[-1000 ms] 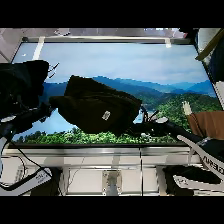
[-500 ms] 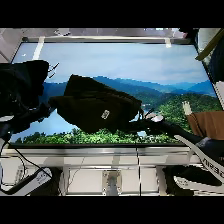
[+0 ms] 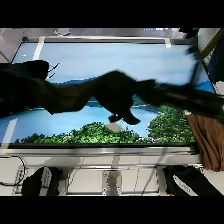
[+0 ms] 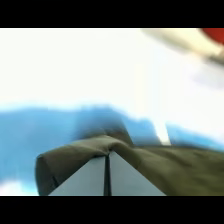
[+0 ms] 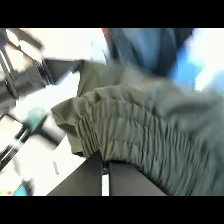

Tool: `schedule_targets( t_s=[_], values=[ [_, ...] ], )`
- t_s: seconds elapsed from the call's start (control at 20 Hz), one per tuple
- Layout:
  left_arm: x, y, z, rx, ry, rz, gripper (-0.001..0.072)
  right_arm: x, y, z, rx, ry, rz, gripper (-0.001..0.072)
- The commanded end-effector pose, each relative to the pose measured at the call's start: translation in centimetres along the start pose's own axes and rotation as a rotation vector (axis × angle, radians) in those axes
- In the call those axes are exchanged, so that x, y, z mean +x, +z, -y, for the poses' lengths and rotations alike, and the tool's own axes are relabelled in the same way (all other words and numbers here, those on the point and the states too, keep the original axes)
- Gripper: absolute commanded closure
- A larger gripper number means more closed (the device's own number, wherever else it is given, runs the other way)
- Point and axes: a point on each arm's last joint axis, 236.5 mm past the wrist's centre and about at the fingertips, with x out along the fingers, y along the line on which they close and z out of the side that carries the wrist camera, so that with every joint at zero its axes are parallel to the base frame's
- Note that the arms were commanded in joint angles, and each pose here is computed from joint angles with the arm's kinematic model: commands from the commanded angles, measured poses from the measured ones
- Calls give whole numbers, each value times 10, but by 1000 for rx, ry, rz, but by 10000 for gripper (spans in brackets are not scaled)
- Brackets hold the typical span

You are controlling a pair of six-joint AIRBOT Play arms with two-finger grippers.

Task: Fold the clothes and pants, and hang the long-sleeved shirts on hangers.

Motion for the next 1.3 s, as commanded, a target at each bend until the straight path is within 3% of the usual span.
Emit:
schedule_targets(
  t_s=[0.0,0.25,0.45,0.65,0.85,1.0,1.25],
  values=[
    [-80,77,84,208,16,228,689,-89,66,-68,-231,-140,163,699],
    [-113,117,79,246,179,287,689,-140,58,-18,-204,-501,57,700],
    [-57,95,80,97,-68,97,689,-95,-1,59,-53,-598,-259,700],
    [36,42,52,46,-155,-197,689,-19,-34,155,-5,-635,-443,700],
    [163,-44,13,156,-36,-467,689,70,-38,269,-9,-667,-373,700],
    [240,-68,-8,62,30,-433,689,101,-45,357,80,-715,-262,700],
    [248,-68,-3,40,3,-415,689,62,-44,444,142,-812,-236,700]
  ],
)
